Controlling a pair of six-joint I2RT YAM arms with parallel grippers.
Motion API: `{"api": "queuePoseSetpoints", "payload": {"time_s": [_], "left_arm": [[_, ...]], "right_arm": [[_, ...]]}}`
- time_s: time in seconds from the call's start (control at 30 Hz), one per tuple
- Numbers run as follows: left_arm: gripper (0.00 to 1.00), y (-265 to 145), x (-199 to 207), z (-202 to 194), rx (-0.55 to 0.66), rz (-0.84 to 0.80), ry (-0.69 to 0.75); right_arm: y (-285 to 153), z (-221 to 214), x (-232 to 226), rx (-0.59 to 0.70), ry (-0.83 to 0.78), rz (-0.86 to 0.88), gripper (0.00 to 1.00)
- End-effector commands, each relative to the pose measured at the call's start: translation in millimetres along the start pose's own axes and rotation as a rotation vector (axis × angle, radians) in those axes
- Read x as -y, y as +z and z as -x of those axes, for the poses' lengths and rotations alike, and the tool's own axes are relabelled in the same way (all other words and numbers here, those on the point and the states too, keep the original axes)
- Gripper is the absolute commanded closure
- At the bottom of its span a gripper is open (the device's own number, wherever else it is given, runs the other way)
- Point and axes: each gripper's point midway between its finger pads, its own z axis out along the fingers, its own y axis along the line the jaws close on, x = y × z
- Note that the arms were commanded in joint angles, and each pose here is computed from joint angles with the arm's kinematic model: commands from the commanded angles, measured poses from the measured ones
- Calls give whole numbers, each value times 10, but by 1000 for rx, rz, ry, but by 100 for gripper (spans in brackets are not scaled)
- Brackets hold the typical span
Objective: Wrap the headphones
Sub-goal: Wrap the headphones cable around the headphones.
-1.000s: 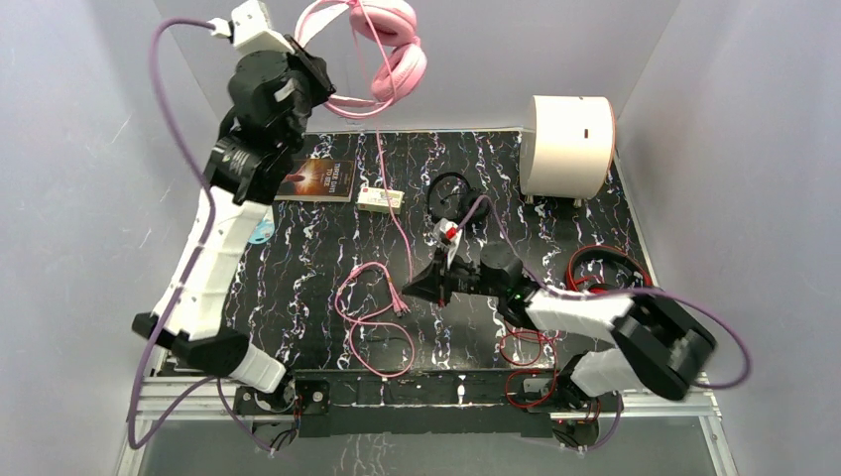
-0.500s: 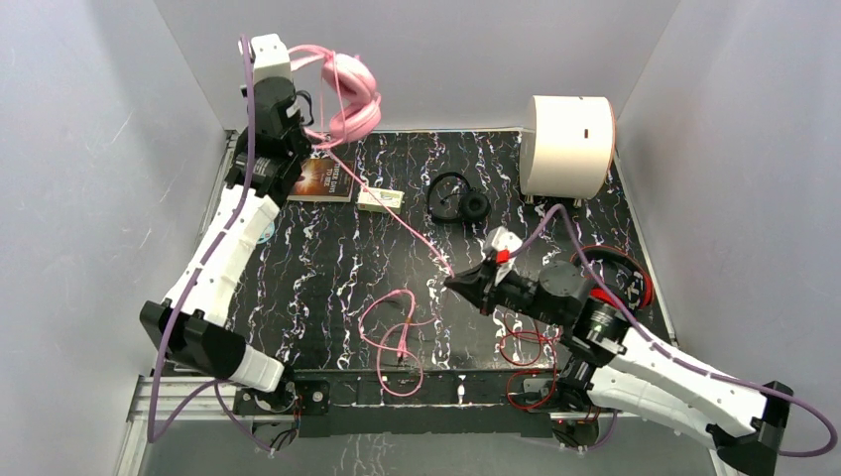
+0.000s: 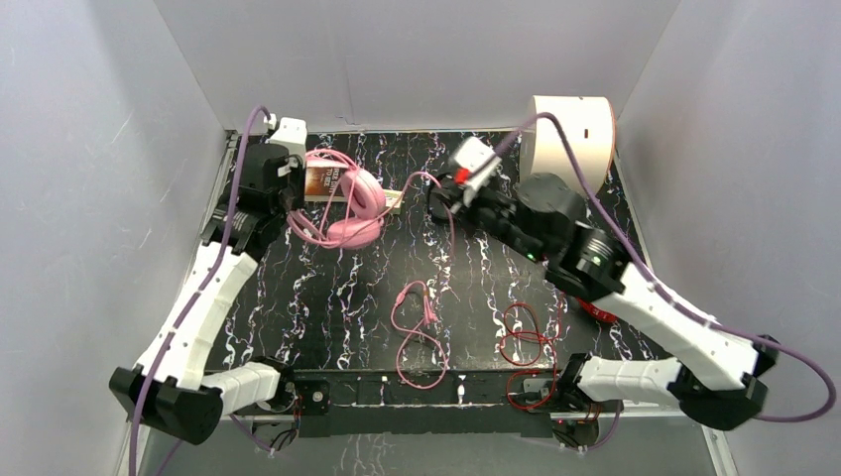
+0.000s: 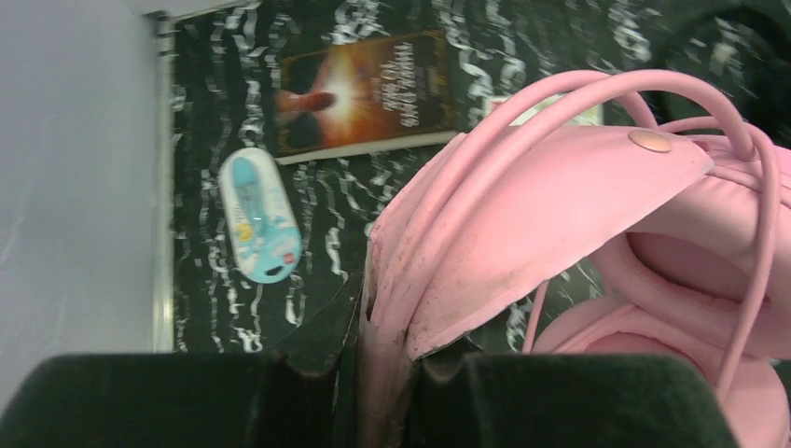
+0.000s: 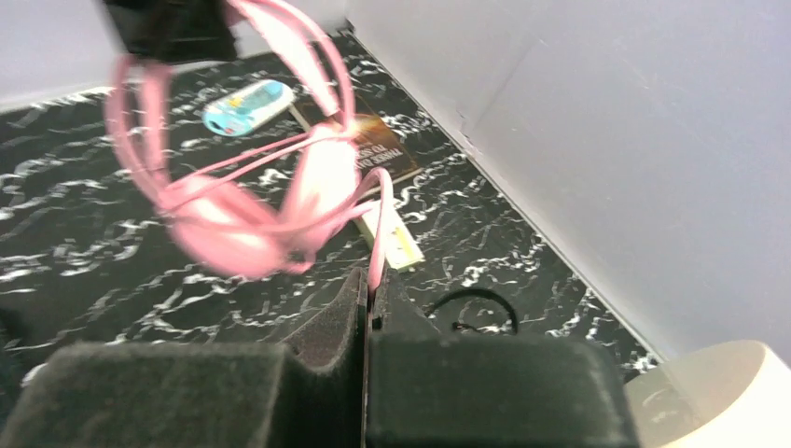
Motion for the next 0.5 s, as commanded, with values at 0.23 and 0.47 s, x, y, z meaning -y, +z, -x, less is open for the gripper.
{"api": "queuePoseSetpoints", "payload": {"time_s": [0.23,0.47], "left_arm": [[100,-1135,998,224,90,-748,-23],[100,-1639,1152,643,198,-931,-177]], "right_arm": [[690,74,434,47,-72,205,100],[809,-473,635,20,64,305,100]]}}
